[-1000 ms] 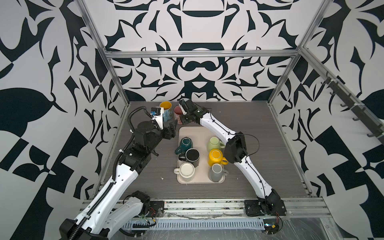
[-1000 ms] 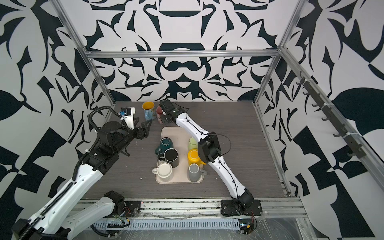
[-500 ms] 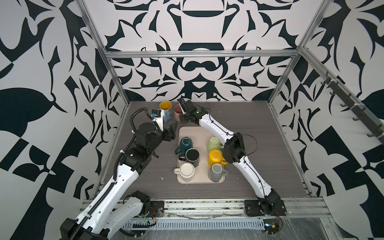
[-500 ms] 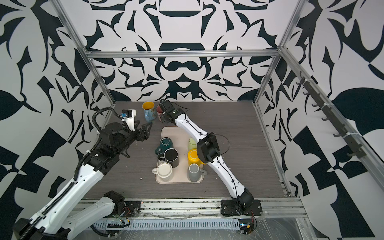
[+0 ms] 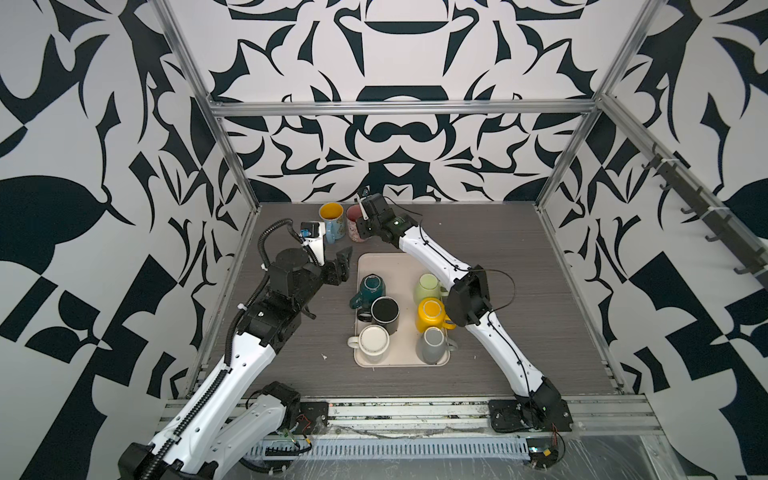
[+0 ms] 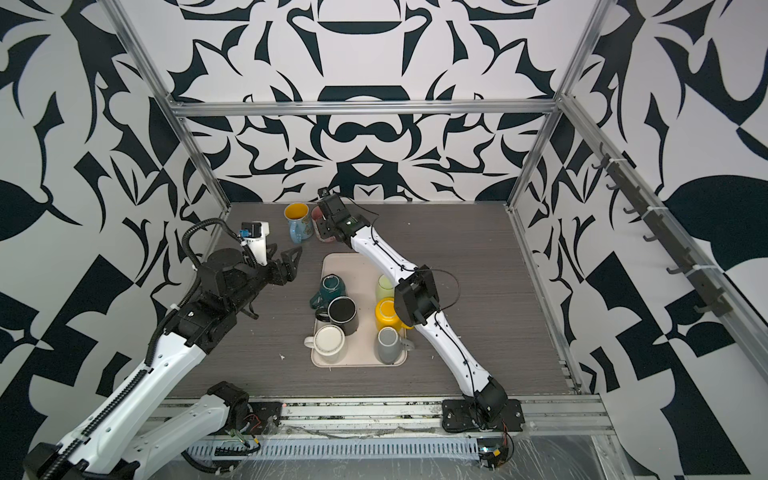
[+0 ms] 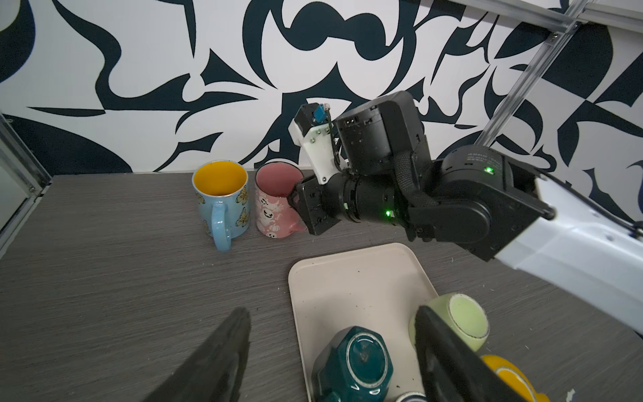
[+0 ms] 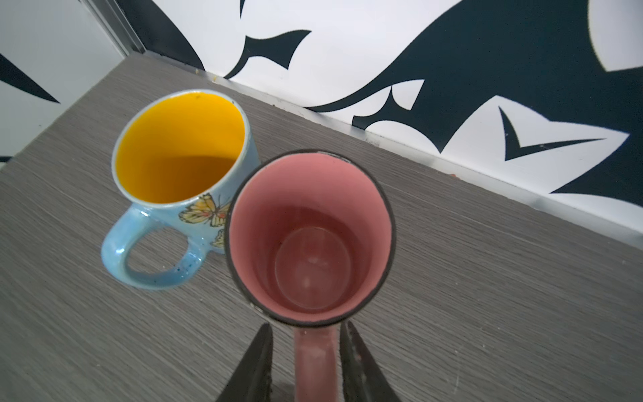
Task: Turn the mug right side up
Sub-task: 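Lower the upright pink mug beside the light-blue mug and open the right gripper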
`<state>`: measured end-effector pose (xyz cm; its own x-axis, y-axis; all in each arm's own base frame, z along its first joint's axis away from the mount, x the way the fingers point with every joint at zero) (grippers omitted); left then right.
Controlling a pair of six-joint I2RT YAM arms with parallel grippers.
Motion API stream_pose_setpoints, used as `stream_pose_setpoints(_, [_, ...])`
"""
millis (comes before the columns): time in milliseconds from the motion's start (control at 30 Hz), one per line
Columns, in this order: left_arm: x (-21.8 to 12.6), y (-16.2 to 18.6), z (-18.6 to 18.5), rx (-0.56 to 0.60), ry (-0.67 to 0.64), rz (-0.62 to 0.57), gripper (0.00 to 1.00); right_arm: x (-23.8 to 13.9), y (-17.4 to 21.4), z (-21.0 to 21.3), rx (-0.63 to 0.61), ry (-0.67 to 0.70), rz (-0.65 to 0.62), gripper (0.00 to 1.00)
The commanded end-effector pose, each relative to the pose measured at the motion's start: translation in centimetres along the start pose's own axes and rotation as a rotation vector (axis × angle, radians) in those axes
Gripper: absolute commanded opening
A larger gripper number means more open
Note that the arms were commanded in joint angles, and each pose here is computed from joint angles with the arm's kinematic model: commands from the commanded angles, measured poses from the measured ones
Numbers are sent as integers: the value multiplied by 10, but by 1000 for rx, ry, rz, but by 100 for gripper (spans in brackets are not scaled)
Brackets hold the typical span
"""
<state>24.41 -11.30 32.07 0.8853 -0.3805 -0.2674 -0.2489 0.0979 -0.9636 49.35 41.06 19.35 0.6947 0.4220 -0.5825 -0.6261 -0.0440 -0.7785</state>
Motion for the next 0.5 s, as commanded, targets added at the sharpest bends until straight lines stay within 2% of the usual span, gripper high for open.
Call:
stream_pose_setpoints(0, [-3,2,2,-15,-13,-1,77,-30,-33,12,16,-41,-88,41])
stream_pose_setpoints(133, [-4,1,2,-21,-6,-7,77,-40,-35,12,20,-41,-74,48])
stream_pose_setpoints(233, [-7,-2,1,-29,-1,-18,77,-52,-37,12,33,-46,-75,50])
stream_pose_setpoints(467, [-18,-11,-1,-59,20,0,77,-101,-62,16,72,-103,-173,52])
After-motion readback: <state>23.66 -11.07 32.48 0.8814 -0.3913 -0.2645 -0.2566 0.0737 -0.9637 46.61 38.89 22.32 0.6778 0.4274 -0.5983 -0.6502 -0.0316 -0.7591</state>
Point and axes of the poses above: each gripper's point midway between its finger pads, its own x axis out along the fingers, its own z axis along the line the jaws close on, y = z × x, the point moved 7 cm from there along -x, back along the fingers, and after that the axes turned 12 degrees about x, right-handed, at the moved point
